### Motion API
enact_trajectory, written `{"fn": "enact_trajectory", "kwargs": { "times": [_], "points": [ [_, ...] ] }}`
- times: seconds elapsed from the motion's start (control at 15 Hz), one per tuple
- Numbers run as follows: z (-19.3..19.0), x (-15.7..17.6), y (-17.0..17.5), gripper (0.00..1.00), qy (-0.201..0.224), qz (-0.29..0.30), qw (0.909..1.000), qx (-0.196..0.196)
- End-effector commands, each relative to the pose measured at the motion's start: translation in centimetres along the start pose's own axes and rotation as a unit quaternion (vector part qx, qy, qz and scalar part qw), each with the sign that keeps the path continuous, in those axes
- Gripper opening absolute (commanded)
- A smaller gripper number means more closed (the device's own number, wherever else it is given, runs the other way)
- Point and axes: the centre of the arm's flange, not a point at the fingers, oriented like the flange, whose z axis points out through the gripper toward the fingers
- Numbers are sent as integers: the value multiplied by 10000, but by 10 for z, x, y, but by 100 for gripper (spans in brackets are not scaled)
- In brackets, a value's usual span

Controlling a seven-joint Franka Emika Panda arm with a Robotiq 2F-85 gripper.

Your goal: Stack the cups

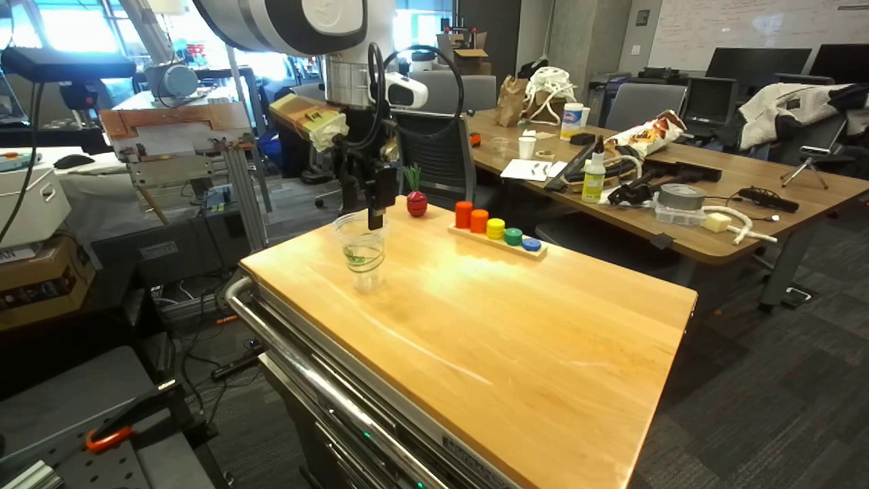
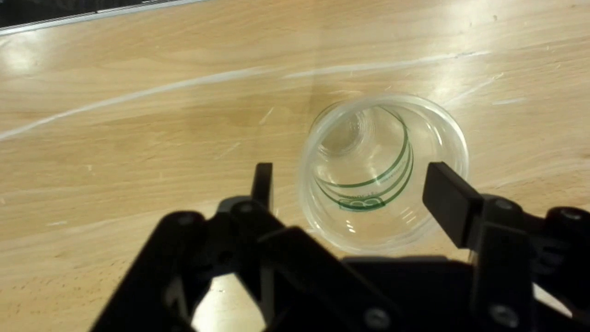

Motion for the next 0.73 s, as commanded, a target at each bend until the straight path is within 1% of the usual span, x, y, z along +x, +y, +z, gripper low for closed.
{"fn": "enact_trajectory", "kwargs": {
  "times": [0.0,0.07,0.13,0.2,0.33,0.4,0.47,0.53,0.67],
  "points": [
    [-33,-2,4,100,-118,-45,9999,-39],
    [-52,-7,8,100,-345,-103,9992,-170],
    [-61,-10,10,100,-502,-105,9984,-225],
    [-79,-13,14,100,-811,-177,9961,-305],
    [-109,-21,22,100,-1178,-281,9922,-292],
    [-124,-24,26,100,-1292,-369,9906,-253],
    [-141,-28,31,100,-1354,-581,9889,-191],
    [-95,-28,22,100,-1261,-309,9912,-255],
    [-125,-32,28,100,-1285,-454,9904,-213]
  ]
}}
